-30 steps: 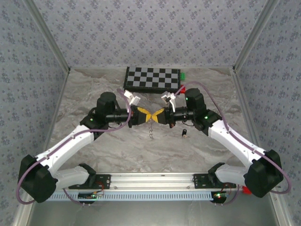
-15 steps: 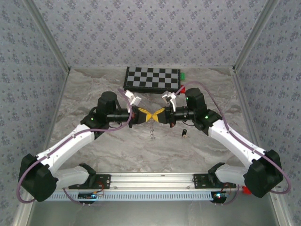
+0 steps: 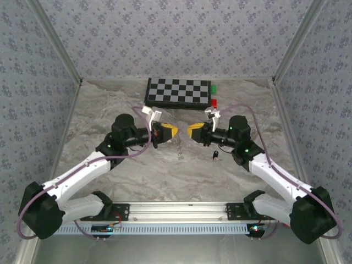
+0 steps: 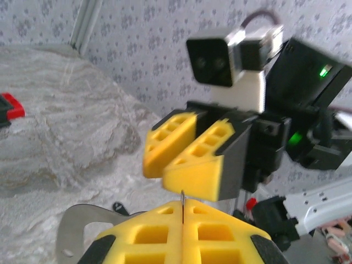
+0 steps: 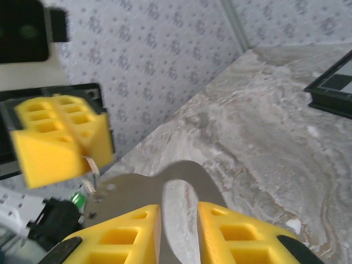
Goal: Put the keys on the keyring
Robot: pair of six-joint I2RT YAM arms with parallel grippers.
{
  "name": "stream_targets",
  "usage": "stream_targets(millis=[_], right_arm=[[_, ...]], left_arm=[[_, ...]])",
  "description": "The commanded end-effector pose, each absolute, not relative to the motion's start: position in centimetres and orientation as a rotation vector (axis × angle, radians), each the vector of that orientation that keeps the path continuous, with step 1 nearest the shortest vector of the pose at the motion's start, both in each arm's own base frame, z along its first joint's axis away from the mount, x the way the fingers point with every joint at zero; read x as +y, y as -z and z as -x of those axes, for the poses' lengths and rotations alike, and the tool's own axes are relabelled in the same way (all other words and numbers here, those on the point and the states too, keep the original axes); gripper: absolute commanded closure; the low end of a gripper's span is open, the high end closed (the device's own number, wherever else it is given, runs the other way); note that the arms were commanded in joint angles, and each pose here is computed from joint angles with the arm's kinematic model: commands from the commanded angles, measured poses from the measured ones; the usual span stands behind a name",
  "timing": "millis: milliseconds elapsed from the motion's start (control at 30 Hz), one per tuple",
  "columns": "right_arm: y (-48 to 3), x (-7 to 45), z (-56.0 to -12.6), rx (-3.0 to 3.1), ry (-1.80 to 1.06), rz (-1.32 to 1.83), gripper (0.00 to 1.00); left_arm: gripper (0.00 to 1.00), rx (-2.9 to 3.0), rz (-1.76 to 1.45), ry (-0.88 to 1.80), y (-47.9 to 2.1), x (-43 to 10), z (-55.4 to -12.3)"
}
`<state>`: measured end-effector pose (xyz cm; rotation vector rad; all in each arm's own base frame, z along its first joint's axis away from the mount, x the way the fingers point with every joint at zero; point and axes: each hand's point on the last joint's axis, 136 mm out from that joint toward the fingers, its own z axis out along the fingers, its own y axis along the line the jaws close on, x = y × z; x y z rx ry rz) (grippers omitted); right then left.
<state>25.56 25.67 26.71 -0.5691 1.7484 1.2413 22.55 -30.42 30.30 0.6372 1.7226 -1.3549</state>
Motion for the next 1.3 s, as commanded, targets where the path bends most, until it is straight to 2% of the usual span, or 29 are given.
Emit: stream_targets(millis=[0,200,400,967,1267], right_arm=[[-29.5,25.5,-26.0,1.624,-1.273,0.506,0.76],[-30.5,26.8,-24.5,1.548,-1.361,0.546,0.77],[-31.2,26.5,-24.6,1.489,-1.406,0.453,0.82],[-32.5,27.6,-23.9,1.39,-1.545,0.438,0.76],[-32.2,28.7,-23.7,1.402,-1.572,0.469,0.79]], left_arm=[[1.0,1.559,-0.543,1.367,-34.3,-30.0,-22.8],[1.0,1.525,-0.487,1.38,-34.6,-30.3,-22.9],[1.0,1.508,-0.435,1.393,-34.7,-30.1,-23.0],[1.0,1.495,-0.402,1.384,-34.7,-30.2,-22.9],[1.0,1.493,-0.413,1.395,-34.8,-30.5,-22.9]])
